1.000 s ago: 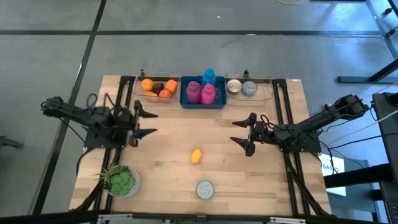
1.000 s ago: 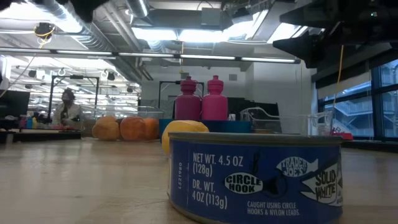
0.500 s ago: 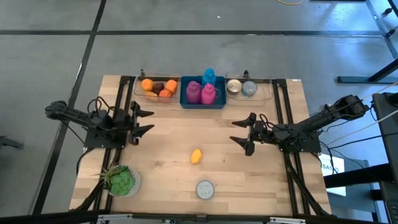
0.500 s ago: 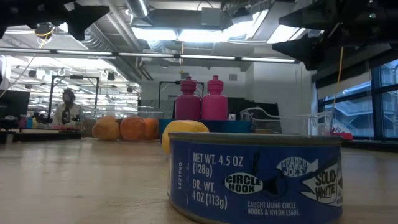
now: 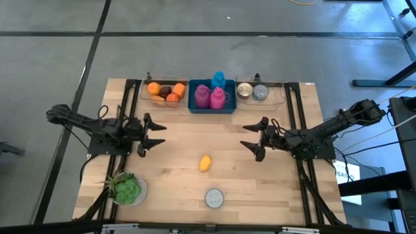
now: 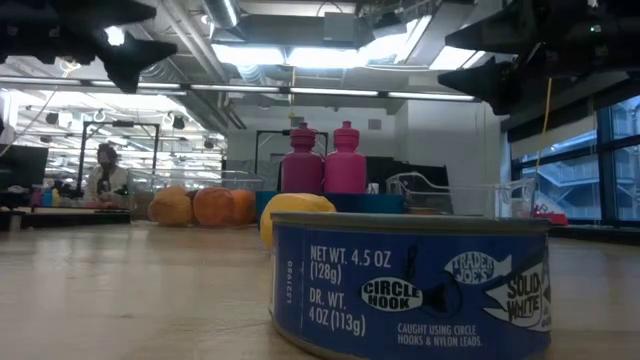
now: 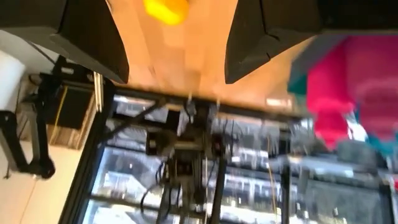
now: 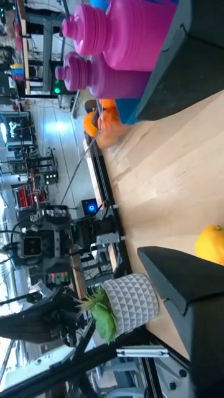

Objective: Pick & Place Food Item
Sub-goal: Put the lemon into the left transparent bin

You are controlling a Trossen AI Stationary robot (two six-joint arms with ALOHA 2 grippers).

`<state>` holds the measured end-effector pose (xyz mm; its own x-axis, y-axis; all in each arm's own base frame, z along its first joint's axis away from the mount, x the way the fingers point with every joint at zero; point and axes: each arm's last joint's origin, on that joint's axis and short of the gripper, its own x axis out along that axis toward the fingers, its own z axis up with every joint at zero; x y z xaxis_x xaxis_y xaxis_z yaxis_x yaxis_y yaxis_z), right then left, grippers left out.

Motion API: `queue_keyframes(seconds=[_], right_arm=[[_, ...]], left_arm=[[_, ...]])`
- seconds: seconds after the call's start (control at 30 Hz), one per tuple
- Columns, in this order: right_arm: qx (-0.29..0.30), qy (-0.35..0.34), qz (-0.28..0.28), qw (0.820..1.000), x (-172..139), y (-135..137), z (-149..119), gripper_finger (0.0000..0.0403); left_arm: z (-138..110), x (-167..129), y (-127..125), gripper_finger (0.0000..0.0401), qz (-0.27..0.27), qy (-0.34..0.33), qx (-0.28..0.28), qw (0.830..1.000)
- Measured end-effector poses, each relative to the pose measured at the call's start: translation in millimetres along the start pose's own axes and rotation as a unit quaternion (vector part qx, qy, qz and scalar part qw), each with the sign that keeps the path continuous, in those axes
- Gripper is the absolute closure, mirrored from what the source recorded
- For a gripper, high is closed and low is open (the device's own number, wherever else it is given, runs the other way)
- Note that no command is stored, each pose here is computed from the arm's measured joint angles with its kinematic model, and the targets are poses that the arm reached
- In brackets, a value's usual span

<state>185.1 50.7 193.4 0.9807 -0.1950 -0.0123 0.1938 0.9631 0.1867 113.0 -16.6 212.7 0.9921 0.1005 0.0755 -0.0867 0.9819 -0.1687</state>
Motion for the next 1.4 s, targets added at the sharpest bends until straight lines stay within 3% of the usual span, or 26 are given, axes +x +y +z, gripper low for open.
queue_keyframes(seconds=[0.27,0.47,0.83,1.17,1.4], right_arm=[[0.003,-0.002,-0.01,1.0,2.0,-3.9,0.8,0.0058],[0.016,0.004,0.02,1.0,3.5,-5.0,1.0,0.0058],[0.013,0.012,0.024,1.0,3.6,-5.0,-0.4,0.0058],[-0.001,0.046,0.045,0.998,2.6,-3.6,-6.8,0.0058],[-0.008,0.074,0.078,0.994,1.7,-2.3,-11.6,0.0058]], left_arm=[[-15.5,22.3,-7.3,0.0146,-0.022,0.055,-0.026,0.998],[-9.5,46.4,-17.1,0.0146,-0.025,0.101,-0.014,0.994],[-4.0,111.5,-41.8,0.0146,-0.023,0.237,0.017,0.971],[-12.9,165.7,-61.6,0.0146,-0.021,0.275,-0.028,0.961],[-24.8,191.6,-71.7,0.0146,0.01,0.296,-0.088,0.951]])
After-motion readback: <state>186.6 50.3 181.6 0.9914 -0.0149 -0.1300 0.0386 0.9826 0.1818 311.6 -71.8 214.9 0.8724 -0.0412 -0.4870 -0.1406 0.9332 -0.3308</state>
